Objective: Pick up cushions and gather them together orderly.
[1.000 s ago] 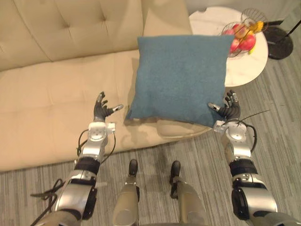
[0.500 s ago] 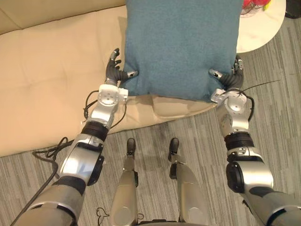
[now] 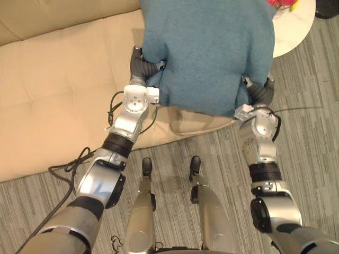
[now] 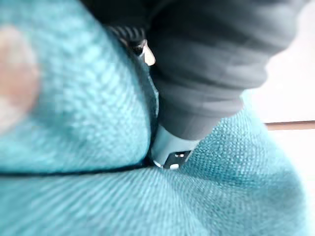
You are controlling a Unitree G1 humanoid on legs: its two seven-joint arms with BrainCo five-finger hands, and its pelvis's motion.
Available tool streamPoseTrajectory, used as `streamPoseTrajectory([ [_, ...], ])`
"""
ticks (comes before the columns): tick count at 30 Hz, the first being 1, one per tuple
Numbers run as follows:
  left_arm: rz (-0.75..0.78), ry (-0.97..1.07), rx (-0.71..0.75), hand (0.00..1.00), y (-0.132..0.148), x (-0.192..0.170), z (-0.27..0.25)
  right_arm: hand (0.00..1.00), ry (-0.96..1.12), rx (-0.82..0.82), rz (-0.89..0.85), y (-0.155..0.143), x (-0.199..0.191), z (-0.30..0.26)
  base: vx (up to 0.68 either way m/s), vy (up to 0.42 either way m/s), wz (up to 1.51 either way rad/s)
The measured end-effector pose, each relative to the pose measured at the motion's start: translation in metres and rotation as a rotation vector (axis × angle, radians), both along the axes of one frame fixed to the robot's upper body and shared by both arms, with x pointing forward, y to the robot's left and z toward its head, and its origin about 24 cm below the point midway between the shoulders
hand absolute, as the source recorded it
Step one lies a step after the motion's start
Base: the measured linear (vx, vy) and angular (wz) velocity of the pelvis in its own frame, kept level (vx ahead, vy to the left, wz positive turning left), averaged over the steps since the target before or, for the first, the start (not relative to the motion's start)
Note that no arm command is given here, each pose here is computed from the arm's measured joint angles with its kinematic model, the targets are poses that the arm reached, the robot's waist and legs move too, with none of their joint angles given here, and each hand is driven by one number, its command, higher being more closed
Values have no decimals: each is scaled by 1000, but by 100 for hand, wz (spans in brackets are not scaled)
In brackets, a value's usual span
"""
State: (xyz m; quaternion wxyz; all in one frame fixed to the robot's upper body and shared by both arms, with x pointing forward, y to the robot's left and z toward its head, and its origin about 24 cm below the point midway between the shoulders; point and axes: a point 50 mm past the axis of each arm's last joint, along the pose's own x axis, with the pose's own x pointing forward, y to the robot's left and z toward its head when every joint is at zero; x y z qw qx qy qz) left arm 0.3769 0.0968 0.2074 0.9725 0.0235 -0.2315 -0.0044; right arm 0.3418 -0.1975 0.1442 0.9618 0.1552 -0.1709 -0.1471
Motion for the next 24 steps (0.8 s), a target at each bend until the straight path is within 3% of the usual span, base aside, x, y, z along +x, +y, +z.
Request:
streamPoseTrajectory([
  [5,-47,49,-53,100,-4,-28,-39,100,49,24,-16,1,-35,-34,59,5,9],
  [15,-37,289,-217,100,14,-108,-134,100,183,-149,11,8,-96,-81,109,5,15],
  [24,-9,398,-288,100,29,-159,-164,100,275,-260,63,17,-128,-102,23,24,13],
])
